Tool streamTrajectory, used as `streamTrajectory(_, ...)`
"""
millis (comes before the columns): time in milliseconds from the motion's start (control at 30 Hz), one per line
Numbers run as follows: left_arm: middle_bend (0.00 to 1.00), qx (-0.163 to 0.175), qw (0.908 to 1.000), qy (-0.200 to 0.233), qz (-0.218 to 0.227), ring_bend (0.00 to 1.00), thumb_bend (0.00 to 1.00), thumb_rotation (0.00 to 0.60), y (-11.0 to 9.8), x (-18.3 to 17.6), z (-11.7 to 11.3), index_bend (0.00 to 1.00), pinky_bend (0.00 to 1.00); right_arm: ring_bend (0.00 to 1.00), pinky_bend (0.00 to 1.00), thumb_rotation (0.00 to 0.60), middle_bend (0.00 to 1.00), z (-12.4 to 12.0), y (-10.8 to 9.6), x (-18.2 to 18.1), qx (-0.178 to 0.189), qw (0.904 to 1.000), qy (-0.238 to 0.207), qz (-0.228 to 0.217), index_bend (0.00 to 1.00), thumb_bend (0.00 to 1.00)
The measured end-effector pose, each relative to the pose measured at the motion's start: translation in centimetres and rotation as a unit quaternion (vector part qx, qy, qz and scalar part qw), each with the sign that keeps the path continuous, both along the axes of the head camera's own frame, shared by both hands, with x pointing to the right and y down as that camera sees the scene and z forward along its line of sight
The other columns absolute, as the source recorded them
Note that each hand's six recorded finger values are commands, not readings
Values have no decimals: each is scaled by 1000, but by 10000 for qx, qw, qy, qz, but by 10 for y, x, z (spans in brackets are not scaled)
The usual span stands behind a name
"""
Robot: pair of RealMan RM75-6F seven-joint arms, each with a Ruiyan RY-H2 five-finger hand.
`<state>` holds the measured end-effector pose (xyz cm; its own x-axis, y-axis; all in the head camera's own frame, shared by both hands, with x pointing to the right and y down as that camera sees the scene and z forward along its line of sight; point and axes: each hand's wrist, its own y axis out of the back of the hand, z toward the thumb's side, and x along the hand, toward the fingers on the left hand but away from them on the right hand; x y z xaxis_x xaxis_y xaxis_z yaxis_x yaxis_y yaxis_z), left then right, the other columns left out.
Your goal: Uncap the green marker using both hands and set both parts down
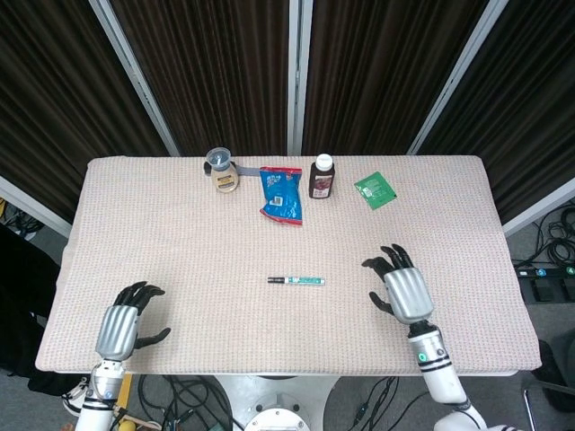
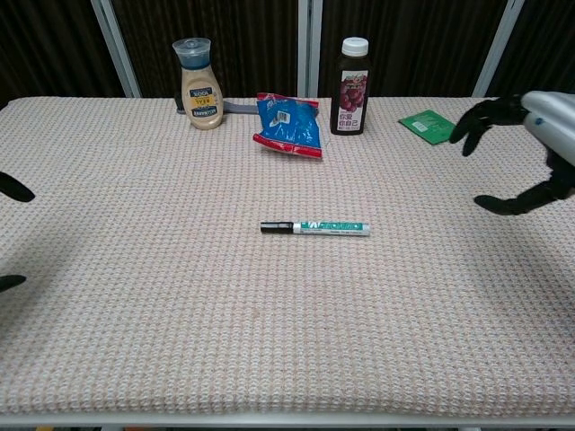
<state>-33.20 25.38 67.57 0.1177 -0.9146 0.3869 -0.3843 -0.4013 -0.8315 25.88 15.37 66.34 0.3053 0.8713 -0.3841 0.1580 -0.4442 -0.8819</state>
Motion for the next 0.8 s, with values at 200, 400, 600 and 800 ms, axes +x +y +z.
streamTrajectory(200,282,-26,10000,5,-8,158,98,600,-2,0,1,302,199,150,136,600,390,21,-32,-54,-248,9970,414,-598,374,121)
streamTrajectory(400,282,-33,10000,28,-19,158,98,600,-4,-1,2,302,199,162,137,600,407,42,-40,-97,-433,9924,648,-947,414,130)
streamTrajectory(600,282,-45,10000,60,-22,157,98,600,-4,-1,3,302,199,173,136,600,431,55,-35,-110,-592,9880,923,-1085,445,137)
streamTrajectory(800,282,-60,9999,113,-65,158,98,600,-4,-3,3,302,199,173,136,600,433,66,-28,-115,-777,9829,1212,-1148,447,136)
